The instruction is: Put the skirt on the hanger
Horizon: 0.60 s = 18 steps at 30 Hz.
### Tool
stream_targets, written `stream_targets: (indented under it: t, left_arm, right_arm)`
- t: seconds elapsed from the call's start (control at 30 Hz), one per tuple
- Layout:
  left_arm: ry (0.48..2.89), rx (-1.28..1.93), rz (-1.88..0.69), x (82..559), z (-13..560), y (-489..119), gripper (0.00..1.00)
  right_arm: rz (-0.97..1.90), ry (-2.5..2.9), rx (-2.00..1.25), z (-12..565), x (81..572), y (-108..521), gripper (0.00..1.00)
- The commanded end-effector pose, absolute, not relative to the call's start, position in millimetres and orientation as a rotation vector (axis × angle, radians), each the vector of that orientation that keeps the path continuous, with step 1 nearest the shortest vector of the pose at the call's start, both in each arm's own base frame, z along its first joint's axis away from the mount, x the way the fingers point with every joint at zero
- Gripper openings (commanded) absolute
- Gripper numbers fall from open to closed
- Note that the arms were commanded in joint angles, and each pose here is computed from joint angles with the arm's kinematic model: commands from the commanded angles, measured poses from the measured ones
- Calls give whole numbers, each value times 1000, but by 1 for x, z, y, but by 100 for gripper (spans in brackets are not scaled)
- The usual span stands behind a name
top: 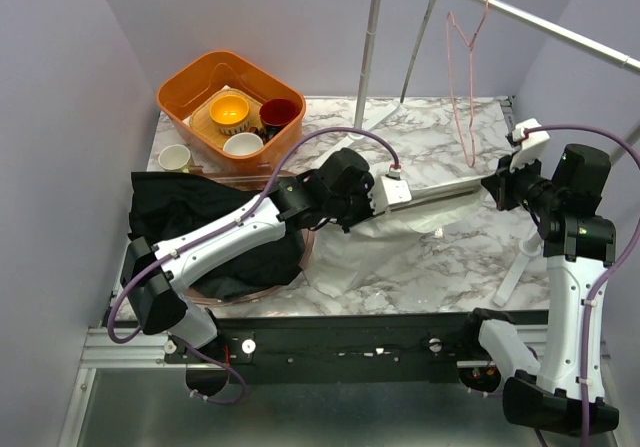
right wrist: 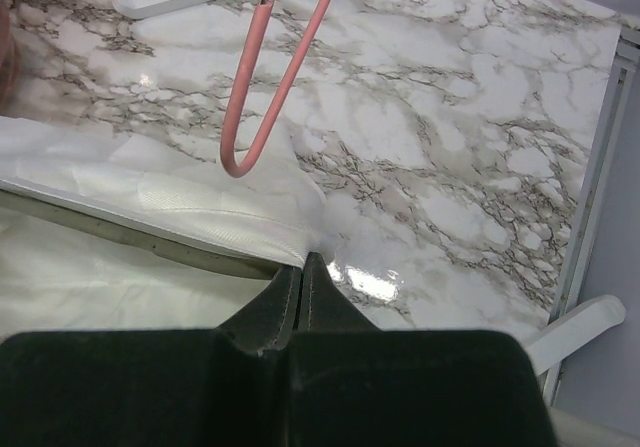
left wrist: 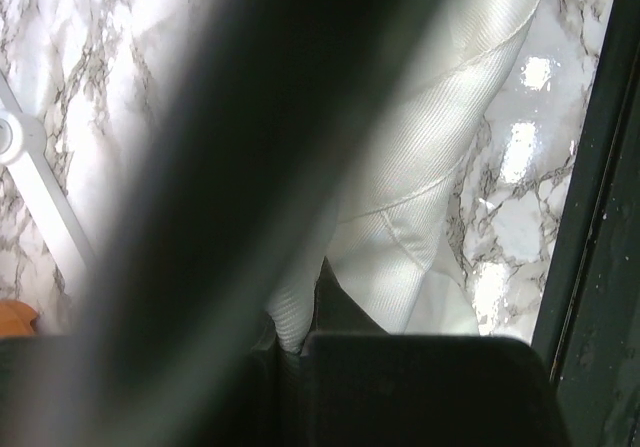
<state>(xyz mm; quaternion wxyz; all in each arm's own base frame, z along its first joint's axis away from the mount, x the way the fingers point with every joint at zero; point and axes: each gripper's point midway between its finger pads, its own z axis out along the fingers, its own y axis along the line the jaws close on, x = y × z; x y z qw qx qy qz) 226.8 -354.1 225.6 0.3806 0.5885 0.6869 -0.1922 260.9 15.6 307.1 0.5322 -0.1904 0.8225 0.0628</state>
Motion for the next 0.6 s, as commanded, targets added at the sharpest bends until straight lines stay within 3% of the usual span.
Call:
stream_targets:
  t: [0.0,0.3,0.57]
  left_arm:
    - [2047,1611,-318,212,168,-297,0]
    - [2048,1568,-307,216,175,-292,0]
    - [2177,1459,-52,224,175,-249,0]
  right_arm:
    - [3,1850,-456,342,270,-2,1]
    - [-14,1862,-451,337,272,-5,0]
    - [-139,1848,-425,348,263,-21,1]
